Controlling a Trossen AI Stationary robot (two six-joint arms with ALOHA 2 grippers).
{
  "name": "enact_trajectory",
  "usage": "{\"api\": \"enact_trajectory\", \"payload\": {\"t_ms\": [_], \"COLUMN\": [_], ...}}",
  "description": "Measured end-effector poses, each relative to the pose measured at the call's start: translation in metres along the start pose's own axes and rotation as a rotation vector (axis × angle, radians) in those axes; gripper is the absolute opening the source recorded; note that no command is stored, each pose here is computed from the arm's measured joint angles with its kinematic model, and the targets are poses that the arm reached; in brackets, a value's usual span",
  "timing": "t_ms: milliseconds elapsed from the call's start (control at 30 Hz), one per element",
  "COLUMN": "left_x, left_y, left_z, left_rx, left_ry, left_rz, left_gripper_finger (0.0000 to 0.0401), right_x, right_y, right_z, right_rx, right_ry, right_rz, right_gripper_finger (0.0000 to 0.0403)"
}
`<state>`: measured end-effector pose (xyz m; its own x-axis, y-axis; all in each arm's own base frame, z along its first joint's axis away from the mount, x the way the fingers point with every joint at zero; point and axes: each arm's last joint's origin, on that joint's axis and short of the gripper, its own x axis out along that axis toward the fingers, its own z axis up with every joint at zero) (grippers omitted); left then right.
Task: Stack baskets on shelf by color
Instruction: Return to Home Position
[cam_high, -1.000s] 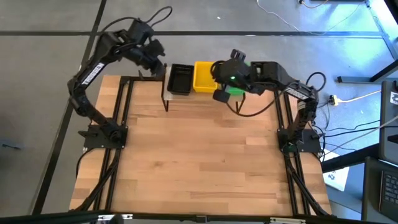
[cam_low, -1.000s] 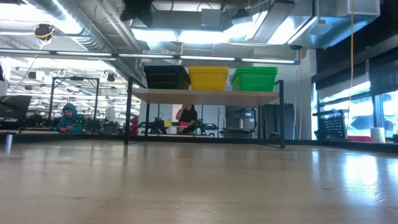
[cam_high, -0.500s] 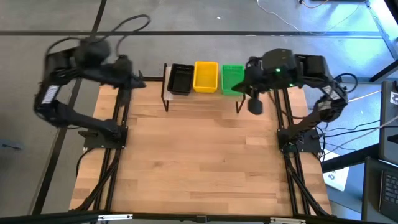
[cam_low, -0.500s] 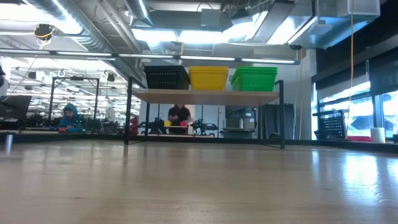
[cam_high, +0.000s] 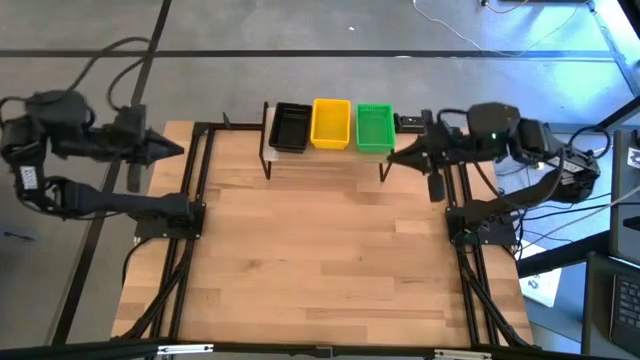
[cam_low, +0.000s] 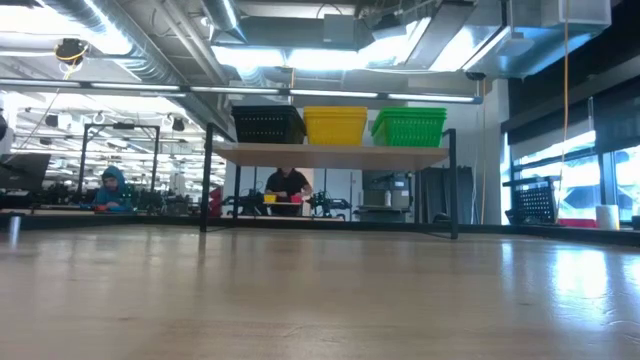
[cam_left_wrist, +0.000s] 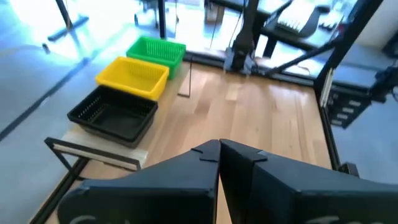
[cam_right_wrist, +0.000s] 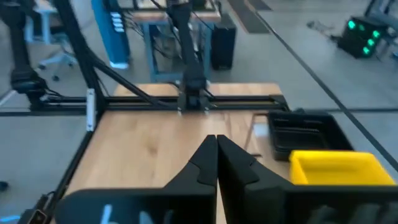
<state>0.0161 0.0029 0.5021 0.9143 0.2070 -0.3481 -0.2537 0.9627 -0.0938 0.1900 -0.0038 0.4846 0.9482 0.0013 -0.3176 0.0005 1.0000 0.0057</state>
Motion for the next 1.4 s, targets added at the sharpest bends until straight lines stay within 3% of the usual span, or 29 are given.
{"api": "enact_trajectory", "payload": {"t_ms": [300, 733, 1200, 1400], "left_x": [-0.018, -0.022, -0.021, -0.017], "left_y": [0.003, 0.008, 0.01, 0.01], "left_z": [-0.053, -0.119, -0.162, -0.163], "left_rx": [-0.016, -0.078, -0.058, -0.024], "left_ry": [-0.178, -0.357, -0.496, -0.511], "left_rz": [-0.012, -0.042, -0.085, -0.094], "left_gripper_finger": [0.0, 0.0, 0.0, 0.0], "right_x": [-0.01, -0.041, -0.062, -0.069], "right_y": [0.003, 0.003, 0.003, 0.003], "right_z": [-0.058, -0.127, -0.18, -0.203], "right_rx": [0.056, 0.12, 0.086, 0.083], "right_ry": [-0.144, -0.324, -0.468, -0.534], "right_rz": [0.025, 0.042, 0.044, 0.048], "right_gripper_finger": [0.0, 0.0, 0.0, 0.0]}}
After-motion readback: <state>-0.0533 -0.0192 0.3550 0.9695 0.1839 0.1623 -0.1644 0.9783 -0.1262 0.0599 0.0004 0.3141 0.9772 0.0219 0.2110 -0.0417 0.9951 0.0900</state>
